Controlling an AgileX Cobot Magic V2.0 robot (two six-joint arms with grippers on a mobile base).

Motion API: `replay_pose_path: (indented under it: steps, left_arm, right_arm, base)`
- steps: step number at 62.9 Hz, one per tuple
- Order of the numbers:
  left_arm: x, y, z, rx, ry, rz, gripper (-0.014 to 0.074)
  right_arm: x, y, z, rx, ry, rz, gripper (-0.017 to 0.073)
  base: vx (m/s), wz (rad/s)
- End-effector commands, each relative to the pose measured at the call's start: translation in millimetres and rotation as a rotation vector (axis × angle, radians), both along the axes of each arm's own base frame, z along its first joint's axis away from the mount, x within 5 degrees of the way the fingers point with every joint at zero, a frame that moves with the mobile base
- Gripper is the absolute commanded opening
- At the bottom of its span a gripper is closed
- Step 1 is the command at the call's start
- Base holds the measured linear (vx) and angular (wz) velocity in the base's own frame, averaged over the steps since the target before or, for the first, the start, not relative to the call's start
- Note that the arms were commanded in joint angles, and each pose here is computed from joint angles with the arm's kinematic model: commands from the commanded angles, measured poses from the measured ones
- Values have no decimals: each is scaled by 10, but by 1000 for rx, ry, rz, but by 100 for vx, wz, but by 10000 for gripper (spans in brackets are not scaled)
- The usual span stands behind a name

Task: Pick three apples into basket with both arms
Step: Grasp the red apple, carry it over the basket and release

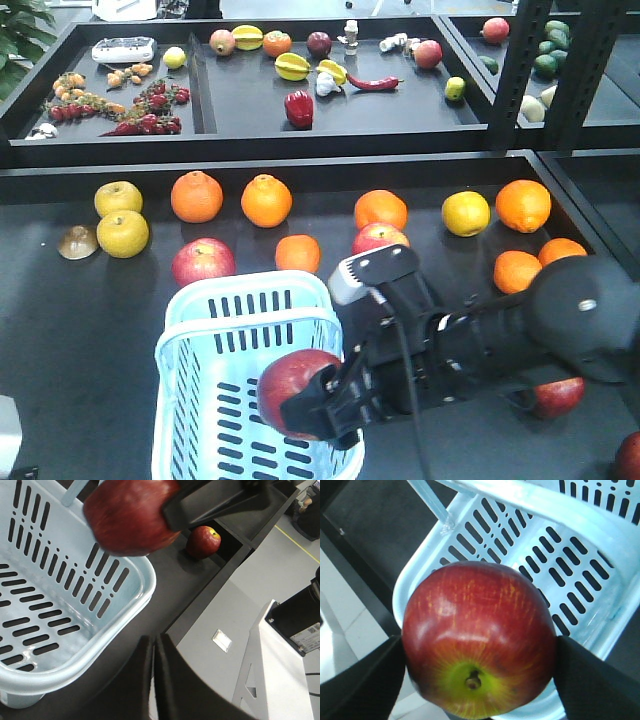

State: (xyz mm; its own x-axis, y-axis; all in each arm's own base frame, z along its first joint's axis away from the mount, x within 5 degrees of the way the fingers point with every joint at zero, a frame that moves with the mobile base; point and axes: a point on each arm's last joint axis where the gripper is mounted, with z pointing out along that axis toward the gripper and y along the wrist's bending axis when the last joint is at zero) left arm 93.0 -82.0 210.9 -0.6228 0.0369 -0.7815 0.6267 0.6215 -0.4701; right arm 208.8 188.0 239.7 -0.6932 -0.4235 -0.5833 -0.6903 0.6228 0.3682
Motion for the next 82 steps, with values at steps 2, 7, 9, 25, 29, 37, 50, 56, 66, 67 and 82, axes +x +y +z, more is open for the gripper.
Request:
replay_pose_path:
  steps: [2,7,9,25,29,37,50,56,66,67,82]
  left_arm:
    - [35,-12,94,-52,-13,20,-6]
    - [35,-12,94,-52,-13,20,-6]
    - [35,-12,94,-52,-13,20,-6]
    - [34,-12,94,-53,-12,19,-6]
    - [34,-12,94,-53,-12,19,-6]
    - [34,-12,94,-53,-12,19,-6]
    - [34,-12,94,-53,-12,19,-6]
    - [34,-12,94,-53,-12,19,-6]
    - [34,-12,94,-53,-12,19,-6]
    - [34,-12,94,-53,-12,19,-6]
    - [34,-12,94,-53,-12,19,-6]
  right_arm:
    - [47,70,99,53,-43,-25,377]
    - [55,77,81,54,-34,-29,517]
    - [55,77,81,54,-35,-30,571]
    - [75,75,87,58,-48,-48,705]
    - [74,75,87,59,-46,-49,690]
    - [47,84,92,74,-11,-42,601]
    - [-76,45,171,70,23,35,221]
    - [-103,-53,235,52,31,30,-17]
    - [-127,-404,379,-21,63,-81,-8]
    - [-131,-463,394,-43,59,-96,-8]
    - [14,-1268,465,-384,-58,-467,-4]
  base:
    - [0,0]
    - [0,0]
    - [0,0]
    - [0,0]
    - [0,0]
    - [0,0]
    - [0,0]
    - [0,0]
    - [0,0]
    - [0,0]
    - [0,0]
